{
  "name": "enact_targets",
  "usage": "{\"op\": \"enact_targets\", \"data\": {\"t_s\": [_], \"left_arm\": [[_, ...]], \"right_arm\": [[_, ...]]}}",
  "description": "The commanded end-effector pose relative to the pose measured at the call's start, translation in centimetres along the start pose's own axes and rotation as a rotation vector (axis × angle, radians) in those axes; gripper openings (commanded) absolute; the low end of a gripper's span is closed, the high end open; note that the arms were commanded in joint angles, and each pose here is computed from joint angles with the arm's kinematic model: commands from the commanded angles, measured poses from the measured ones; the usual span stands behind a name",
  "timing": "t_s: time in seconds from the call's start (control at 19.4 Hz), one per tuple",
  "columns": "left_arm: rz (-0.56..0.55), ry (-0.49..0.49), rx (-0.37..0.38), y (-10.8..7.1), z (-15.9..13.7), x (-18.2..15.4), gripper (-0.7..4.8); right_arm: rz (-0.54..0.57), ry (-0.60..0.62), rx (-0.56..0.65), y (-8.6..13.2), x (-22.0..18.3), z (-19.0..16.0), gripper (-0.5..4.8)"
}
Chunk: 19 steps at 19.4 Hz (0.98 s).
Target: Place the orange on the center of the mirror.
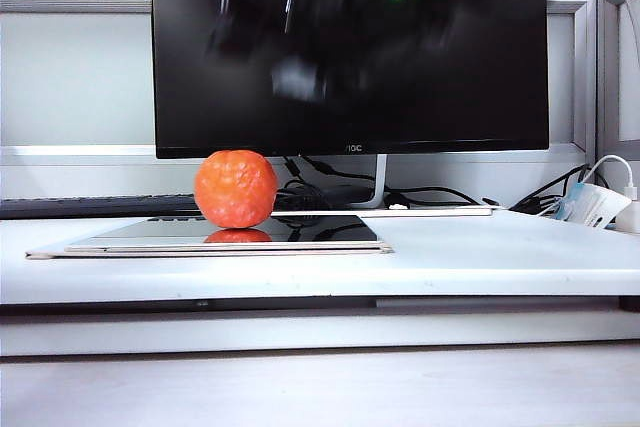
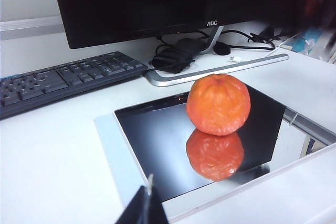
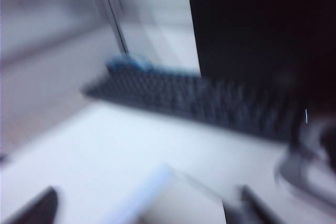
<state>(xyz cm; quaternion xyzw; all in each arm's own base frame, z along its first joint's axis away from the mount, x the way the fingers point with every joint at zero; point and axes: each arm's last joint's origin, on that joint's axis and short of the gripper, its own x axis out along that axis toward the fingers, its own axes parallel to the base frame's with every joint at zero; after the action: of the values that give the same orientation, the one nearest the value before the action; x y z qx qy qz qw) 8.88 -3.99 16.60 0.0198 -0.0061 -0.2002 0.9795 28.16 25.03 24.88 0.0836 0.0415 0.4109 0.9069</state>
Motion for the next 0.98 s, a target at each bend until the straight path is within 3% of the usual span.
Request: {"op": "enact_targets", "data": {"t_s": [0.05,0.26,0.41,0.67,0.98], "left_arm": [[0.015,-0.010,0.004,0.2,0.1,0.0,-0.05],[0.184,-0.002,0.005,1.8,0.1,-0.1,-0.05],[0.301,0.003,0.006,2.9,0.0,-0.4,-0.05],[0.351,0.005,0.007,3.4,0.0,-0.5,-0.05],[0.411,0.007,0.007,3.9,0.0,-0.8,-0.05]], "right_arm": [[0.067,-0.161,-0.032,1.5,-2.5,5.2,-0.04],[0.043,-0.228,-0.093,4.1,-9.2,11.6,-0.05],[-0.081,-0.321,-0.163,7.1,-17.2,13.6,-0.05],[-0.131,-0.265,-0.110,8.2,-26.3,10.8,-0.05],[-0.129,-0.157,-0.095,6.9,-32.2,7.0,-0.05]]}}
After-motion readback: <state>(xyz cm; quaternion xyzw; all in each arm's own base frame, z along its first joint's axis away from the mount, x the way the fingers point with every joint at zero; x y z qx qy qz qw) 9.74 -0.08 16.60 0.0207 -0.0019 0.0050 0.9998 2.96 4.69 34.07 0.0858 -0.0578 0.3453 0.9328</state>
